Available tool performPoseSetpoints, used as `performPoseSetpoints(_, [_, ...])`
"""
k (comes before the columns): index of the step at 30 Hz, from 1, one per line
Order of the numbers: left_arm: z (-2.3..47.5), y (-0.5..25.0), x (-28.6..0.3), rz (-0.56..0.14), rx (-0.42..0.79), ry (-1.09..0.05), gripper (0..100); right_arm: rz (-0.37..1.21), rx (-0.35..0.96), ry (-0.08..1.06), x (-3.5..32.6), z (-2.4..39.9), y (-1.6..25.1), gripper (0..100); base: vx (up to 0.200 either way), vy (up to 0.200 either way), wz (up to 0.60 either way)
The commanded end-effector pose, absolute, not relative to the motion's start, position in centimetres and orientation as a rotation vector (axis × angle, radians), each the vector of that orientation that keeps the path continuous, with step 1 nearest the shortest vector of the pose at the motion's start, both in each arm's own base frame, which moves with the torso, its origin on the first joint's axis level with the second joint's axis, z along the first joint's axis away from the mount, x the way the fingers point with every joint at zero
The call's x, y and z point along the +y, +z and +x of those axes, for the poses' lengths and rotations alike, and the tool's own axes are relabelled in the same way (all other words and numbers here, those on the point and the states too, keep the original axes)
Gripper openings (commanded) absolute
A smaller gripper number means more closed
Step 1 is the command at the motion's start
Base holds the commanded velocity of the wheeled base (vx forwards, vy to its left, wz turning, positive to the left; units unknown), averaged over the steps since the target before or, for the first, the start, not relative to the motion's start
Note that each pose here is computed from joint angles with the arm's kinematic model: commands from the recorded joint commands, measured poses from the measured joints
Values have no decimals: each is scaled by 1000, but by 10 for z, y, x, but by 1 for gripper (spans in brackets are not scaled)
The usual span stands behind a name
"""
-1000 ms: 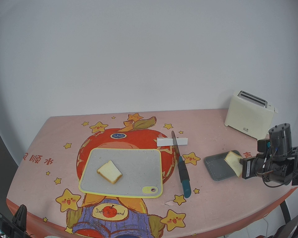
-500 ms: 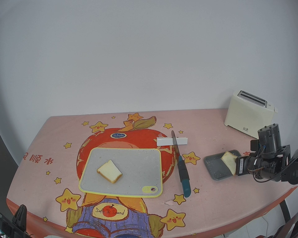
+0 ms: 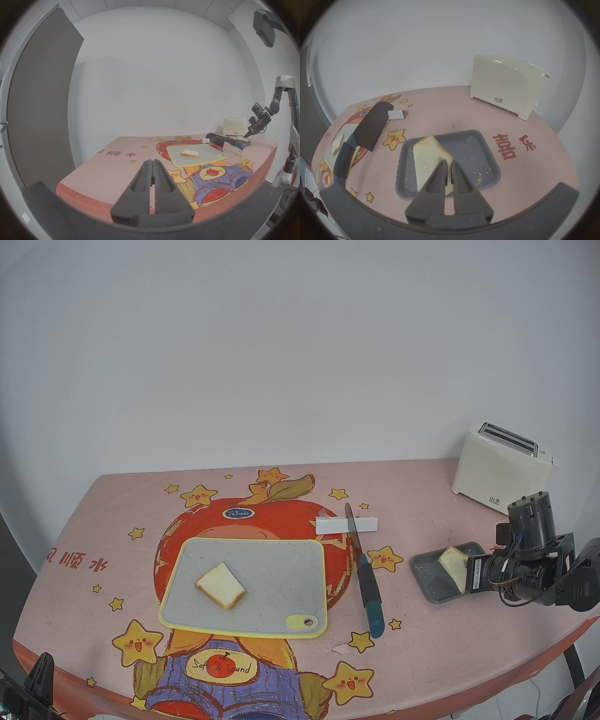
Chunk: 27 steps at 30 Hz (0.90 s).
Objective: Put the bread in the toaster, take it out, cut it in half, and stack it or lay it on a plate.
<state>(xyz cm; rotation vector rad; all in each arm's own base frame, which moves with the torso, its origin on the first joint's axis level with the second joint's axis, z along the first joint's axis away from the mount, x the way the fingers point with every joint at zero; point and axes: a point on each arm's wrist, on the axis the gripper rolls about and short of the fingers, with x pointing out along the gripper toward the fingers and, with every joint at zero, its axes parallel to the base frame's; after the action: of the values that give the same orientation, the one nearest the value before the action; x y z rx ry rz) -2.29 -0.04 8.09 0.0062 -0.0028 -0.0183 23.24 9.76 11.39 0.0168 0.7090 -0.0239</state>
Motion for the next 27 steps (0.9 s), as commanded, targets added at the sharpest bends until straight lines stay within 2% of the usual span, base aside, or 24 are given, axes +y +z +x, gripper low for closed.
performPoseSetpoints(1, [-23, 76, 0, 6, -2, -20, 0, 13, 724, -30, 99, 236, 109, 0, 0, 0, 0])
performPoseSetpoints(18, [-23, 76, 0, 6, -3, -20, 0, 9, 731, -36, 99, 236, 107, 0, 0, 0, 0])
performPoseSetpoints(19, [-23, 76, 0, 6, -2, -20, 0, 9, 730, -38, 99, 236, 107, 100, 0, 0, 0])
performPoseSetpoints(27, [-23, 76, 0, 6, -3, -20, 0, 9, 733, -39, 98, 234, 108, 100, 0, 0, 0])
